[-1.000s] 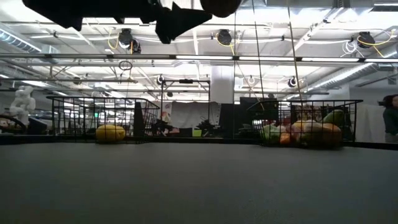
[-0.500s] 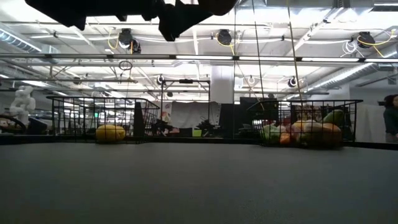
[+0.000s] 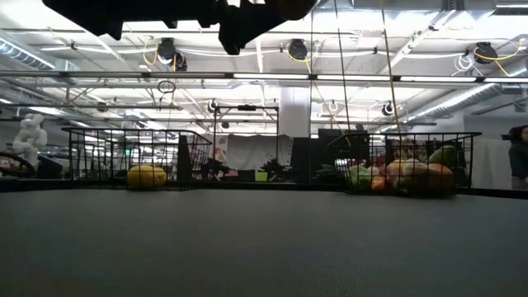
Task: Sort produce into baskets
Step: Put the left red apple into the left black wire basket
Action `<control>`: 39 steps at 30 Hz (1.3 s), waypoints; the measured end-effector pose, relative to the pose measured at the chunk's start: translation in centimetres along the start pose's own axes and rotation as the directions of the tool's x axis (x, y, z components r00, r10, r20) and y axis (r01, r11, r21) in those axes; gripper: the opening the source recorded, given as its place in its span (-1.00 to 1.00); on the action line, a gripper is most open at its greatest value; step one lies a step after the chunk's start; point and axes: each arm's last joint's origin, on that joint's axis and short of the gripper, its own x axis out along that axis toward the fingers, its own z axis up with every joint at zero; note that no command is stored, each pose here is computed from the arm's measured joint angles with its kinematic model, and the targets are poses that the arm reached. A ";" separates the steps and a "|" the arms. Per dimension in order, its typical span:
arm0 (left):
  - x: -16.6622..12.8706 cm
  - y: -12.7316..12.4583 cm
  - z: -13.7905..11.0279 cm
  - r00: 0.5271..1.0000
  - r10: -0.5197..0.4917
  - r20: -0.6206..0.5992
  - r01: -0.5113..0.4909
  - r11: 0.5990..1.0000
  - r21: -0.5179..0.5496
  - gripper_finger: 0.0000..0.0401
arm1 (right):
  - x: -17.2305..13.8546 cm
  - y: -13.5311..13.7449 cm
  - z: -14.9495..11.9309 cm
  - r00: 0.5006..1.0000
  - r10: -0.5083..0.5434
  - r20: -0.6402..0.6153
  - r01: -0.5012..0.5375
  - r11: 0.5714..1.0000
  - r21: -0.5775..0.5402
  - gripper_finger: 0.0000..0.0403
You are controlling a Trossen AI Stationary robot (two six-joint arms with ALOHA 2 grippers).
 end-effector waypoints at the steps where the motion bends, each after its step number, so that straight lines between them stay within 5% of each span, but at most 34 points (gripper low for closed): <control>1: 0.0 0.0 0.0 1.000 0.000 0.000 0.000 1.000 0.000 0.77 | 0.0 0.0 0.0 1.000 0.000 -0.001 0.000 1.000 -0.001 -1.00; 39: 0.0 0.0 0.0 1.000 0.000 -0.002 0.000 1.000 0.007 0.67 | 0.0 0.0 -0.1 1.000 -0.001 -0.010 0.001 1.000 -0.003 -1.00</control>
